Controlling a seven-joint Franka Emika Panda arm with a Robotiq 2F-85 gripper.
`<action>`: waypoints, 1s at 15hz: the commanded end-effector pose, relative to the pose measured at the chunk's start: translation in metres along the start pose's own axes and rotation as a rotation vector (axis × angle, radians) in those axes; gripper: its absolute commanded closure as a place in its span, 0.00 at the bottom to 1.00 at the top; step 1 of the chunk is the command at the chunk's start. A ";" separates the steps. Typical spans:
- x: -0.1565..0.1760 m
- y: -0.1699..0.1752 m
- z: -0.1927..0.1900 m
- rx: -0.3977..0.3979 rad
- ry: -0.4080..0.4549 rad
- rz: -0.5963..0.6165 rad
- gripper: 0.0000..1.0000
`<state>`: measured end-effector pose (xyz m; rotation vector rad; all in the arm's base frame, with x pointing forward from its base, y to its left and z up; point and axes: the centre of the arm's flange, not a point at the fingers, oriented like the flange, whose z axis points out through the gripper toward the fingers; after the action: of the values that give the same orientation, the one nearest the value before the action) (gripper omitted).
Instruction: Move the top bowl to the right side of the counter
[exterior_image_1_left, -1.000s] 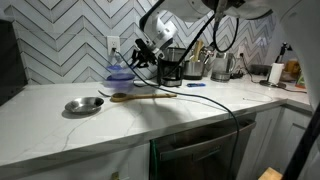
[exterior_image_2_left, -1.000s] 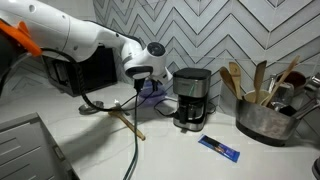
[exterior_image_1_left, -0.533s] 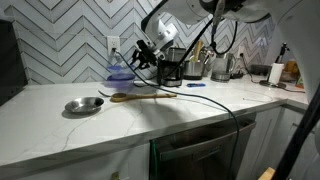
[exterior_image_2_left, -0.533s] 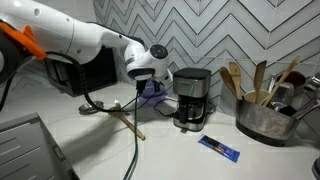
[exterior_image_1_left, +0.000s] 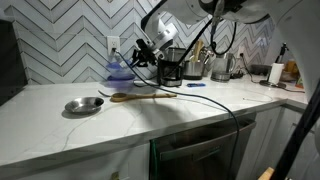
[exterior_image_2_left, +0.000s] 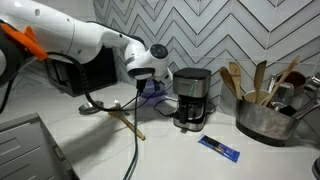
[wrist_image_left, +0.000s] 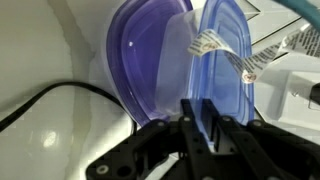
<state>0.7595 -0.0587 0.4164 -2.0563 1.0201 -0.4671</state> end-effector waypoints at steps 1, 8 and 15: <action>0.003 0.002 -0.005 0.027 -0.009 0.006 0.96; 0.003 0.006 -0.036 -0.069 0.008 0.003 0.96; -0.009 0.016 -0.056 -0.258 -0.007 -0.011 0.96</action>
<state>0.7347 -0.0815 0.4342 -2.2258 1.0714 -0.3750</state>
